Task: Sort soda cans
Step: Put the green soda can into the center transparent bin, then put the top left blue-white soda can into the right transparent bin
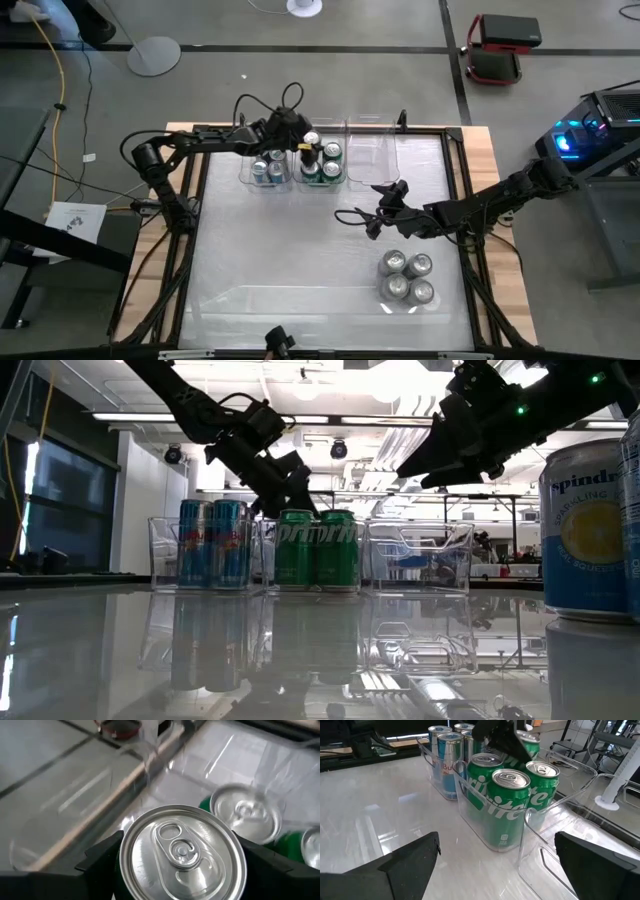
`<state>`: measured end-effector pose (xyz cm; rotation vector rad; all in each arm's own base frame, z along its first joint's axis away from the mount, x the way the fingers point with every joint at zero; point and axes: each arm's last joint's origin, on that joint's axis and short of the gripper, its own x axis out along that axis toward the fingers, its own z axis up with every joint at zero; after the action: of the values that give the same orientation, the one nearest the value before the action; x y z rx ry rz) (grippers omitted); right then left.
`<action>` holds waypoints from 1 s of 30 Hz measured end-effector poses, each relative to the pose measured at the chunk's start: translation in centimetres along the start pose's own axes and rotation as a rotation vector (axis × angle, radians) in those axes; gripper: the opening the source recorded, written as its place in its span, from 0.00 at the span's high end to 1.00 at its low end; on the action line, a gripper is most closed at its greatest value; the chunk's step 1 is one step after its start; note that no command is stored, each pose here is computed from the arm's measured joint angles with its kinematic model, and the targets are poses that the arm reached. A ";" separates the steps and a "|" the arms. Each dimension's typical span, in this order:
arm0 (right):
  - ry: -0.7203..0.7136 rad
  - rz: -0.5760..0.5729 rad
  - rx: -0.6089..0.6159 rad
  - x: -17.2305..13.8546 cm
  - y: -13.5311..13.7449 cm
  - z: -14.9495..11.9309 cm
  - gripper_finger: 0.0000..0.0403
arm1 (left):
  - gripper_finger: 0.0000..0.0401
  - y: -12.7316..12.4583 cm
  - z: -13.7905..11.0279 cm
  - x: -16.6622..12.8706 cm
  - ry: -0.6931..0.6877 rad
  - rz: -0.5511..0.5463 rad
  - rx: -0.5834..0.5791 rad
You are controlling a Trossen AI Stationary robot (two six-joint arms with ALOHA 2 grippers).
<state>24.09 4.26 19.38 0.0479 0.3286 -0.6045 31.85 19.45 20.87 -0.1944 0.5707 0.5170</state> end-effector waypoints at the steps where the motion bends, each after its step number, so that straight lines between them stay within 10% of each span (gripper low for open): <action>1: 0.000 0.000 0.000 0.0 0.0 0.0 0.05 | 0.24 0.0 -0.2 0.1 0.013 0.000 0.000; 30: -0.013 -0.037 0.010 0.0 -0.1 0.1 0.05 | 0.17 0.9 1.2 -2.1 -0.027 -0.122 -0.025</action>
<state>24.06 4.17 19.45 0.0479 0.3139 -0.6426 30.42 19.74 22.97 -0.2439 0.5224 0.4084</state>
